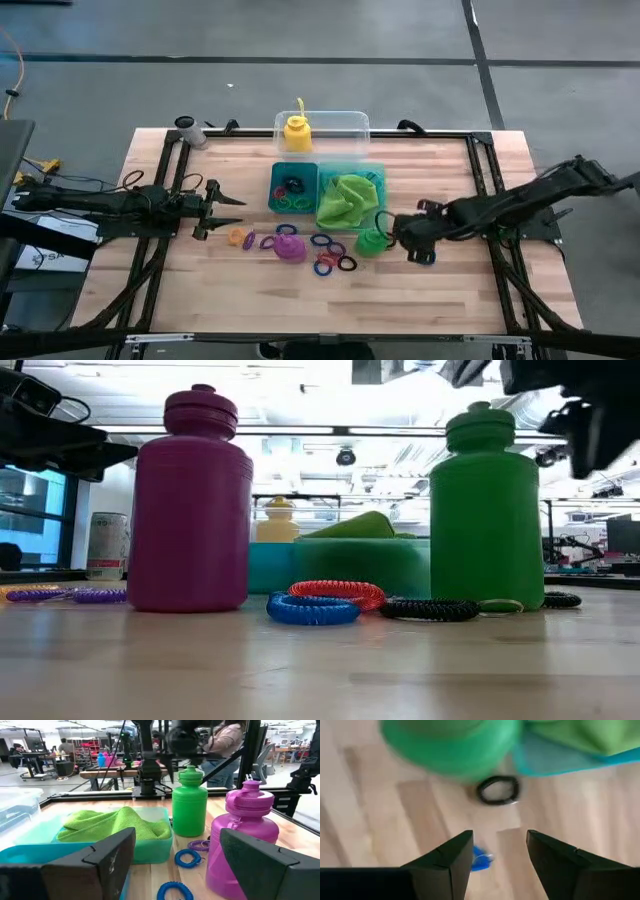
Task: Pick & Place Sports Items
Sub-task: Put the green tumbler into the transparent bin
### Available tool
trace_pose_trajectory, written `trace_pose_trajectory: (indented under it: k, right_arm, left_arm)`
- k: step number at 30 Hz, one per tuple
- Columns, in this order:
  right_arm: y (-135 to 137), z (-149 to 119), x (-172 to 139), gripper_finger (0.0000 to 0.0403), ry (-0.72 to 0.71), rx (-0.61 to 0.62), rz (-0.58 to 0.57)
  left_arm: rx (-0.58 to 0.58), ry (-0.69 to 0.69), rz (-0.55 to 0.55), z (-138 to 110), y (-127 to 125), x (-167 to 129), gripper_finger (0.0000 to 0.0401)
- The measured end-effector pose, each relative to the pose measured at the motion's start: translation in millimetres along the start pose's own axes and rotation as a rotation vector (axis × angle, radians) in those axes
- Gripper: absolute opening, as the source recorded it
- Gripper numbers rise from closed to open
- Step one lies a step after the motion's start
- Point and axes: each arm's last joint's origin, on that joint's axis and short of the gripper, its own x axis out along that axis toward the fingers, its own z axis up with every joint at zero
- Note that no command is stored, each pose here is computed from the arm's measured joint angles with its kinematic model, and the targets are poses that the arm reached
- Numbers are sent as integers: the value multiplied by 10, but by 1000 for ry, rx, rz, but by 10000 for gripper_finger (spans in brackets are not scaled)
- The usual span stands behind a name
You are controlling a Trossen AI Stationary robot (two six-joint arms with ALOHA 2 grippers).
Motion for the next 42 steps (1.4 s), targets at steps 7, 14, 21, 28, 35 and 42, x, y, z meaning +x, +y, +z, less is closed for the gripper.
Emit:
trace_pose_trajectory:
  k: [7,14,21,28,35,42]
  right_arm:
    - [105,-20,116,144,51,-26,0]
    - [51,-216,378,144,187,-11,17]
    - [-20,-410,639,144,276,18,36]
    - [-19,-443,768,144,237,25,74]
    - [-21,-448,779,144,236,28,75]
    - [-27,-444,780,144,232,66,63]
  left_arm:
    - [0,0,0,0,0,0,236]
    - [0,0,0,0,0,0,236]
    - [0,0,0,0,0,0,236]
    - [0,0,0,0,0,0,236]
    - [0,-1,0,2,0,0,236]
    - [0,0,0,1,0,0,236]
